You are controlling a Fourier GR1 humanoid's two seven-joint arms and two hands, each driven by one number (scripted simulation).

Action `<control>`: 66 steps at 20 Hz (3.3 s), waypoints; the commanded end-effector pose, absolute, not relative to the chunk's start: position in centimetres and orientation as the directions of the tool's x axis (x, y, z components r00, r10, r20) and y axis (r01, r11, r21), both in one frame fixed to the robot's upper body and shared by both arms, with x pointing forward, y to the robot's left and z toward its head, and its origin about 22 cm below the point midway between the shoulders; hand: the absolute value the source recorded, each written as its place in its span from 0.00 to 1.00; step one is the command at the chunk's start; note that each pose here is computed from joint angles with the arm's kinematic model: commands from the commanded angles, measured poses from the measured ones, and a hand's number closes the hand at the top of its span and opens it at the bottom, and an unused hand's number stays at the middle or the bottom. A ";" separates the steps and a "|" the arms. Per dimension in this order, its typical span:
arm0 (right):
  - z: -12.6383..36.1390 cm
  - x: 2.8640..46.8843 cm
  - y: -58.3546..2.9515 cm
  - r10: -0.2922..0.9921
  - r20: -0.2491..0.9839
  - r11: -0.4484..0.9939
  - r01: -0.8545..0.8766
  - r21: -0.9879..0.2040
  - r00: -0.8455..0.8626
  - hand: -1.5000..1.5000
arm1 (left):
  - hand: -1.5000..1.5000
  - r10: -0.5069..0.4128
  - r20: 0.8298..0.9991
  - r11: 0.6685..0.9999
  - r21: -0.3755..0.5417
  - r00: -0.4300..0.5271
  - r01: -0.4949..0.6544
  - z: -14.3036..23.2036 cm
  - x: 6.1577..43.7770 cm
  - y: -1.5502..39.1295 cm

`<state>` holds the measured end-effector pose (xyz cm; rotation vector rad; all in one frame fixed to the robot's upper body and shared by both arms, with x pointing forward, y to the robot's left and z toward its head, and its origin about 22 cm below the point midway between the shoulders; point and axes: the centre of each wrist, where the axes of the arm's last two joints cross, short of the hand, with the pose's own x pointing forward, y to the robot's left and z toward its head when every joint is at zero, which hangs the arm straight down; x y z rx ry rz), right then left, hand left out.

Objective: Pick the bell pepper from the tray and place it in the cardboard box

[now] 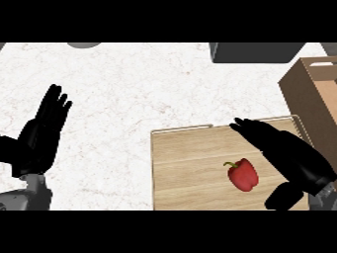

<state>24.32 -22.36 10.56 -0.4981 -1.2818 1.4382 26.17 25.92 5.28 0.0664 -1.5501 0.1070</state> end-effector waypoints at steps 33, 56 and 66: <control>7.1 25.4 -20.5 0.861 0.206 0.063 -0.305 -0.950 -0.465 1.00 | 0.50 0.030 0.999 0.993 -0.026 0.035 -0.114 6.5 26.5 27.1; 17.7 21.8 -3.0 0.927 0.359 0.372 0.147 -0.916 -0.105 1.00 | 0.50 0.027 0.998 0.994 -0.022 0.049 -0.104 4.5 25.7 26.7; 23.3 23.3 -7.8 0.886 0.445 0.345 0.453 -0.822 0.133 1.00 | 0.50 0.032 0.999 0.990 -0.029 0.016 -0.139 5.7 26.1 26.8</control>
